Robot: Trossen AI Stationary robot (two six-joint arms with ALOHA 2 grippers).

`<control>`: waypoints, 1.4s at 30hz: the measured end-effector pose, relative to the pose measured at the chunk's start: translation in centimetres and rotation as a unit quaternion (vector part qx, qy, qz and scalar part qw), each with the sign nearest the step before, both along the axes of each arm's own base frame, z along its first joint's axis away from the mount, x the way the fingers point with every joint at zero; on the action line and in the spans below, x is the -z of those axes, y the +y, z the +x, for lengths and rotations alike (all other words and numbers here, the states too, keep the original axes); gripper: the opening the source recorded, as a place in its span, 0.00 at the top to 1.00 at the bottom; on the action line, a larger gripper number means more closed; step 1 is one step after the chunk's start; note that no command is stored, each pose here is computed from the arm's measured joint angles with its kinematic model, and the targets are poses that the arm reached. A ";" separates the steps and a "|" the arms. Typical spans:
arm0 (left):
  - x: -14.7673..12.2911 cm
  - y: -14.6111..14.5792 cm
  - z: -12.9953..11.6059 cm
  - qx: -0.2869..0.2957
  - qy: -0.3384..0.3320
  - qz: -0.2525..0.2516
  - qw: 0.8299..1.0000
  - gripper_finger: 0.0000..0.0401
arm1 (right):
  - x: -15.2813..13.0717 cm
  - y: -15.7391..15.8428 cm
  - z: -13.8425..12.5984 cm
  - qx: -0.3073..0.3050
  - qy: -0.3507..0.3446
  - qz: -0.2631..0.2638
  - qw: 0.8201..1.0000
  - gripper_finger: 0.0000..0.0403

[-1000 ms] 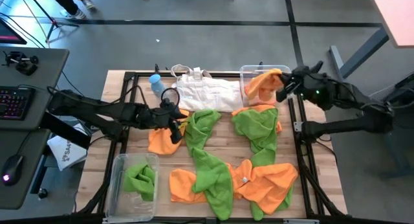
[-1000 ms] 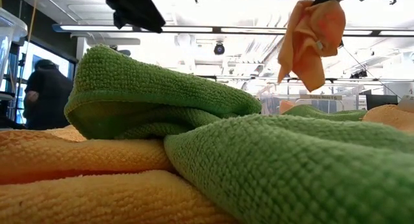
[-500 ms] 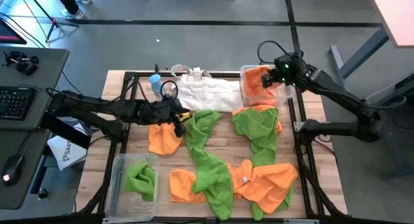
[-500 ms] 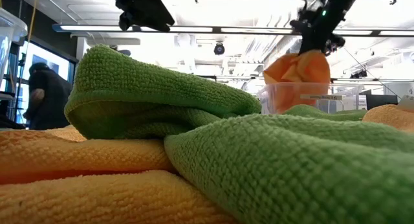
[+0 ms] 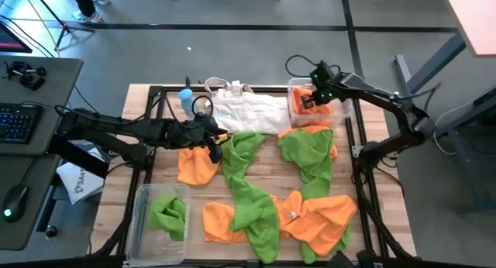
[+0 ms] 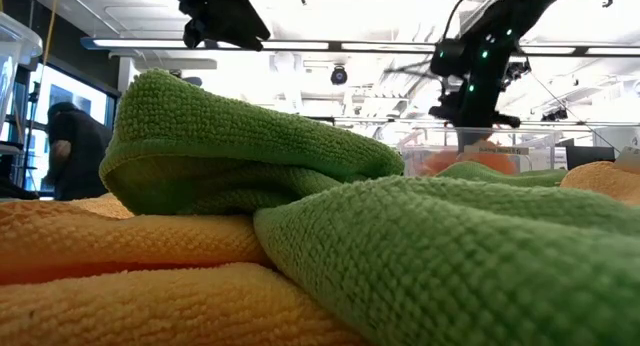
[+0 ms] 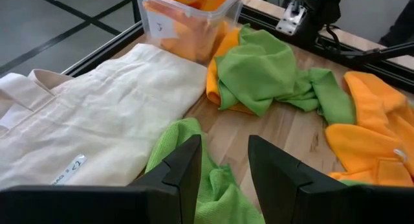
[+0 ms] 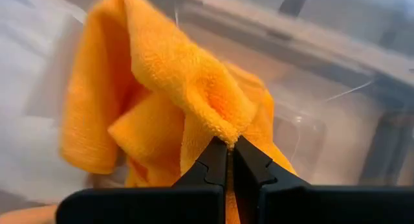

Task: Sort microfiber towel by color & place in baskets
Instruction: Put the orange microfiber cloth into the top transparent bin, then put the green microfiber cloth into the bottom transparent bin

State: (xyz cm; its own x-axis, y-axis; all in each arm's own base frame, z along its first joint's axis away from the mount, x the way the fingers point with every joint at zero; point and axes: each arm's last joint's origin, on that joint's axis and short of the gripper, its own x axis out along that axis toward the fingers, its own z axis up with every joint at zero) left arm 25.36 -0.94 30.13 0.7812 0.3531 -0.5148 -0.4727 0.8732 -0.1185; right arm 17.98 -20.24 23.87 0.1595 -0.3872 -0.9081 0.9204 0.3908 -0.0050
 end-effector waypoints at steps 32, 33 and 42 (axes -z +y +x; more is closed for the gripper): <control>0.0 0.0 0.0 0.004 0.001 -0.002 1.000 0.71 | -5.8 3.4 -4.2 -0.017 -0.070 -0.055 0.996 0.62; 0.0 0.0 0.0 0.005 0.001 -0.003 1.000 0.71 | -6.3 4.0 -4.5 -0.021 -0.077 -0.063 0.995 0.63; -0.4 0.1 0.3 0.001 -0.028 -0.003 1.000 0.71 | -9.6 8.6 -6.4 -0.034 -0.155 -0.113 0.981 0.77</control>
State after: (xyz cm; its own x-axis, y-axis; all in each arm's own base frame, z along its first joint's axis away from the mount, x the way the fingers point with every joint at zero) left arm 25.66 -0.85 30.58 0.8093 0.3485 -0.4729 -0.4639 0.8730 -0.1505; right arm 11.59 -11.64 33.43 0.4479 -0.5513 -0.7039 0.8627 0.4733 0.1782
